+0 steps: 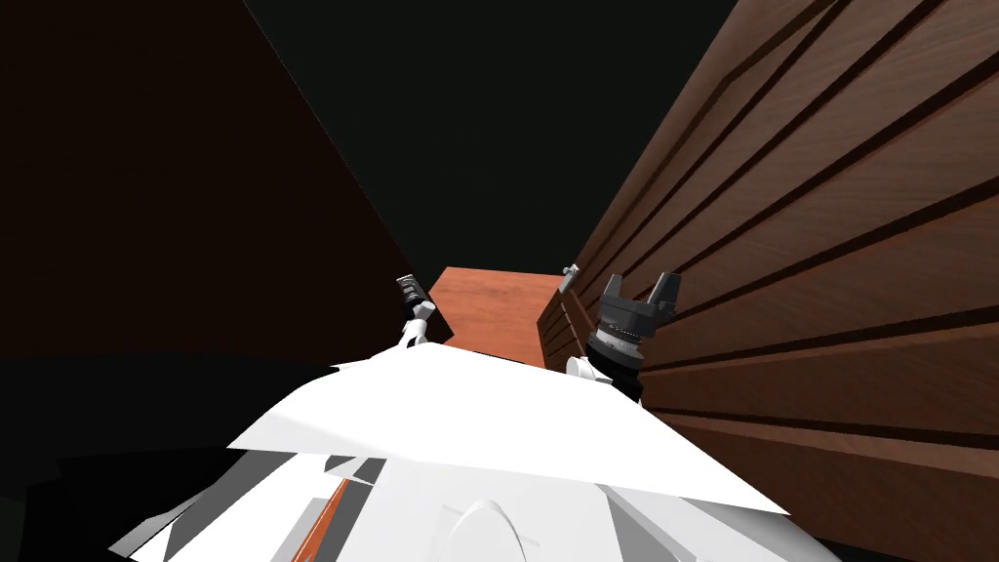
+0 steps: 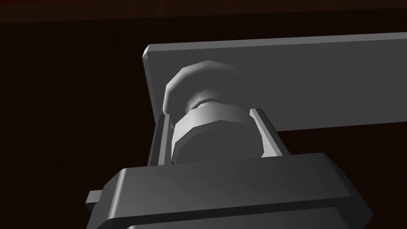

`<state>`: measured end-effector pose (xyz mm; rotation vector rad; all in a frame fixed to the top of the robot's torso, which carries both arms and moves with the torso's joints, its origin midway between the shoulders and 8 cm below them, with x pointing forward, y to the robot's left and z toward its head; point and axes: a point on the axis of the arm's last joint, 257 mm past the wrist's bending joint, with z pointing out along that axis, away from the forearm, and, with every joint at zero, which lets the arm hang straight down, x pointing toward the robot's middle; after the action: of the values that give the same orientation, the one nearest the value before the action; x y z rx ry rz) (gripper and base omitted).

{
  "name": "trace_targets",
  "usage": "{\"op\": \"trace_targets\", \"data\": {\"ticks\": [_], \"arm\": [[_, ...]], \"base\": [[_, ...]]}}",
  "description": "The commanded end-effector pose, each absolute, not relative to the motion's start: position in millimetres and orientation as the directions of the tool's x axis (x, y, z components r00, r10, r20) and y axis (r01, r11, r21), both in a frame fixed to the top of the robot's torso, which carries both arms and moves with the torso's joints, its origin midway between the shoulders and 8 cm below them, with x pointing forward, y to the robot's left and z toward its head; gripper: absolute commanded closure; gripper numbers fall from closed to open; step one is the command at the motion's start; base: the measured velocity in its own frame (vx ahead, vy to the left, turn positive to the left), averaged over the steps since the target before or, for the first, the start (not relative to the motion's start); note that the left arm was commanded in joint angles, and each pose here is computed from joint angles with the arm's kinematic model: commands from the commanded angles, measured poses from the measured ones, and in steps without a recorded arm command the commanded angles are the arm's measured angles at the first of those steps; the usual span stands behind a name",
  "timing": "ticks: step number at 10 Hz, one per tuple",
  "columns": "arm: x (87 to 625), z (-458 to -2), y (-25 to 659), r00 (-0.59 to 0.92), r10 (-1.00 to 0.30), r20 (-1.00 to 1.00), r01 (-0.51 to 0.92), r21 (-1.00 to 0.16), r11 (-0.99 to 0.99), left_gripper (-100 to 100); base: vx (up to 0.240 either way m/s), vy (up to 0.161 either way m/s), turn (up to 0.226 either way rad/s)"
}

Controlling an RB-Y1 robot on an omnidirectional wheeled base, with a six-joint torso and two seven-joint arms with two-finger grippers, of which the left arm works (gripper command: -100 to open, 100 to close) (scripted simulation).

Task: Push the door open

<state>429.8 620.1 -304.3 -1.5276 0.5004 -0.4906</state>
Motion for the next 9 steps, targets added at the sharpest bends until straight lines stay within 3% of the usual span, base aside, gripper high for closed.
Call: {"op": "trace_targets", "data": {"ticks": [1, 6, 9], "arm": [[420.5, -297.0, 632.5, 0.829, -0.56, 0.0, 0.001, -1.0, 0.0, 100], [388.7, -296.2, 659.0, 0.878, -0.478, 0.0, 0.0, -1.0, 0.0, 100], [375.4, -295.2, 668.7, 0.897, -0.441, 0.0, 0.001, -1.0, 0.002, 100]], "base": [[0.198, 0.09, 0.03], [0.204, 0.085, 0.026], [0.115, 0.066, 0.017]]}}
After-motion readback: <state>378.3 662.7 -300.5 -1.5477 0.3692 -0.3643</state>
